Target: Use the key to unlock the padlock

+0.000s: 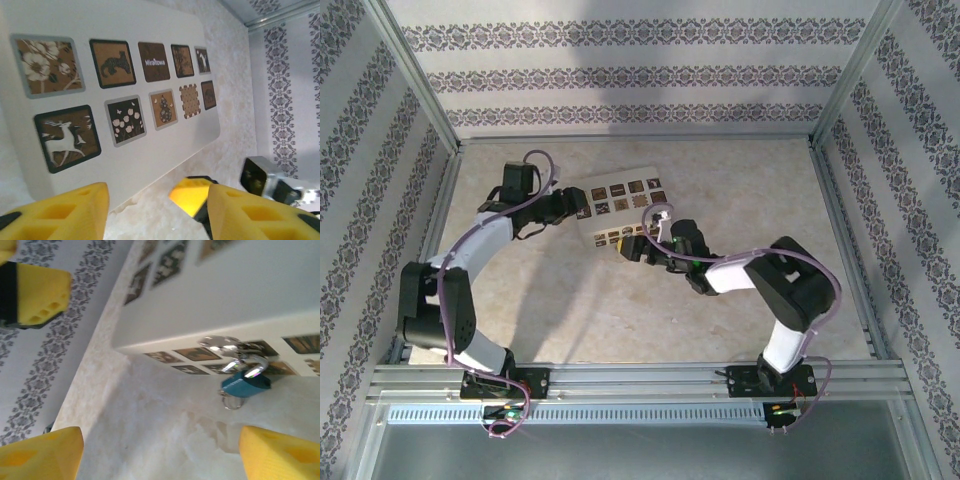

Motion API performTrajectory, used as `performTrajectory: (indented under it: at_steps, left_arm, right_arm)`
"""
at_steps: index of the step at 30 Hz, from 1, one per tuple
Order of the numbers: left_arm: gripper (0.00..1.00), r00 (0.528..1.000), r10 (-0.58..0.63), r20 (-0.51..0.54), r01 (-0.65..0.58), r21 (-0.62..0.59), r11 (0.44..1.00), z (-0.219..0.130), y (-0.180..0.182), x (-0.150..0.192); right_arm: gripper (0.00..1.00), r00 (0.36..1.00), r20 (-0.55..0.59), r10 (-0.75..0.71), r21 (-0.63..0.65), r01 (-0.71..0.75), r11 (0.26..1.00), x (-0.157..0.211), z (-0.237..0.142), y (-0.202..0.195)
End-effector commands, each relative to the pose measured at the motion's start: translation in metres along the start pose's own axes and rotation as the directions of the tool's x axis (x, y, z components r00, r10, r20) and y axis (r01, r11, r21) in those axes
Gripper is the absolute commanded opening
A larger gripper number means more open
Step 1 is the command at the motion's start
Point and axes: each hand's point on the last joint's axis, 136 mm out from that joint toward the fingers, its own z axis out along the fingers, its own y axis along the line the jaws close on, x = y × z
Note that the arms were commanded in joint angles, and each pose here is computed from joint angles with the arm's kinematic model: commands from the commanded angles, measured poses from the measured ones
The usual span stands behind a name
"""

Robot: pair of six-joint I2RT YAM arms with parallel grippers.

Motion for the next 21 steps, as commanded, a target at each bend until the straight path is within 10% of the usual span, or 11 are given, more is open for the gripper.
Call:
performTrajectory:
  at_steps: [1, 21]
  left_arm:
    - [0.50, 1.000, 0.024, -0.013, -0.023, 0.055, 0.998, 0.013, -0.020, -0.009]
    - [0.38, 0.991, 0.044, -0.127, -0.051, -0.058, 0.997, 0.065, 0.006, -0.021]
  right_arm:
    - [0.80, 0.991, 0.131, 0.033, -0.016, -0.031, 0.999, -0.023, 0.011, 0.000]
    - [0.79, 0.993, 0.114, 0.007, -0.033, -0.003, 0.999, -0.030, 0.036, -0.018]
